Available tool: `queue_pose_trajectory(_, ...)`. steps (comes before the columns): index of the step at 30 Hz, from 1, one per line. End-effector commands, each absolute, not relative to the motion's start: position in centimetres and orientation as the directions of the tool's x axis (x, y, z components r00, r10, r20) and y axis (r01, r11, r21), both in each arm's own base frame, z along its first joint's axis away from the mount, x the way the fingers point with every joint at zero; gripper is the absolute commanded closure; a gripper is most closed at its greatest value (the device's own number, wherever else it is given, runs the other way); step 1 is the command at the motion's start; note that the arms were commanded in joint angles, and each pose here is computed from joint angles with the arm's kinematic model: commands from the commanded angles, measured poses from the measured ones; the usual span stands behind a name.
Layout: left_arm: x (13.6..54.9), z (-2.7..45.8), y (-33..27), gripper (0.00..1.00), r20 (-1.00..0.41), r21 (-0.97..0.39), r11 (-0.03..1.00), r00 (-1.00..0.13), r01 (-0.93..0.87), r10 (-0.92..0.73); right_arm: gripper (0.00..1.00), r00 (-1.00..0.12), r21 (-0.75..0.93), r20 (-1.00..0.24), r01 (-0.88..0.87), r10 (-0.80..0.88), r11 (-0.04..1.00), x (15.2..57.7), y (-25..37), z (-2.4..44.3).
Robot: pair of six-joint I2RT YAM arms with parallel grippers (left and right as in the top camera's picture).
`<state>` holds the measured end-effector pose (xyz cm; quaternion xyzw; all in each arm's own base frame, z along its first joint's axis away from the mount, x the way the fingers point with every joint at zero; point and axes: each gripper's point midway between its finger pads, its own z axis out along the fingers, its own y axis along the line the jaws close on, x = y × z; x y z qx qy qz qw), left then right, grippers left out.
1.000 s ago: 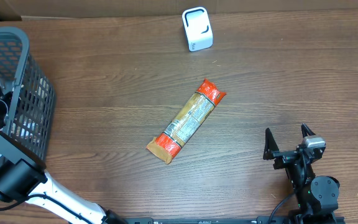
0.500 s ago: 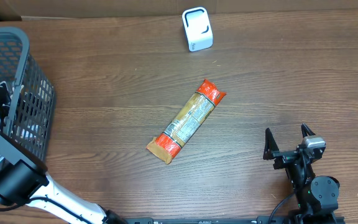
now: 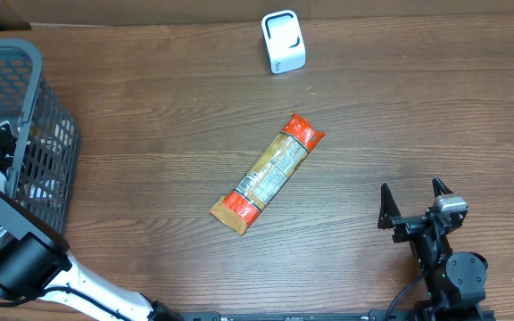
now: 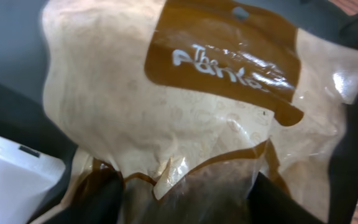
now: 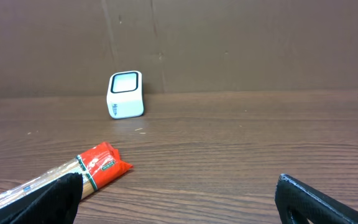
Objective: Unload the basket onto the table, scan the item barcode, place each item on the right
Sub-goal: 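Return the left gripper into the basket and grasp the Pantree bag, then lift the Pantree bag out and set it beside the spaghetti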
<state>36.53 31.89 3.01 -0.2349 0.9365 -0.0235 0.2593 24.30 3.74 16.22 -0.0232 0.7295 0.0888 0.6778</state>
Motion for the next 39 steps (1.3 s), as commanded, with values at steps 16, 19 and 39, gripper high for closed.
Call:
queue_pose_trajectory(16,37.1,4.7,32.3,0.96,-0.370,-0.226,0.830,-0.743,-0.510,-0.557,0.00,-0.059,0.101,-0.994,-0.150,0.093,0.983,24.2,3.7,17.0)
queue_pose_trajectory(19,38.4,9.4,33.7,0.96,-0.425,-0.215,0.836,-0.723,-0.504,-0.545,0.00,-0.059,0.101,-0.994,-0.150,0.093,0.983,24.2,3.7,17.0)
queue_pose_trajectory(39,39.0,41.0,27.7,0.96,-0.817,-0.295,0.915,-0.425,-0.274,-0.391,0.00,-0.059,0.101,-0.994,-0.150,0.093,0.983,24.2,3.7,17.0)
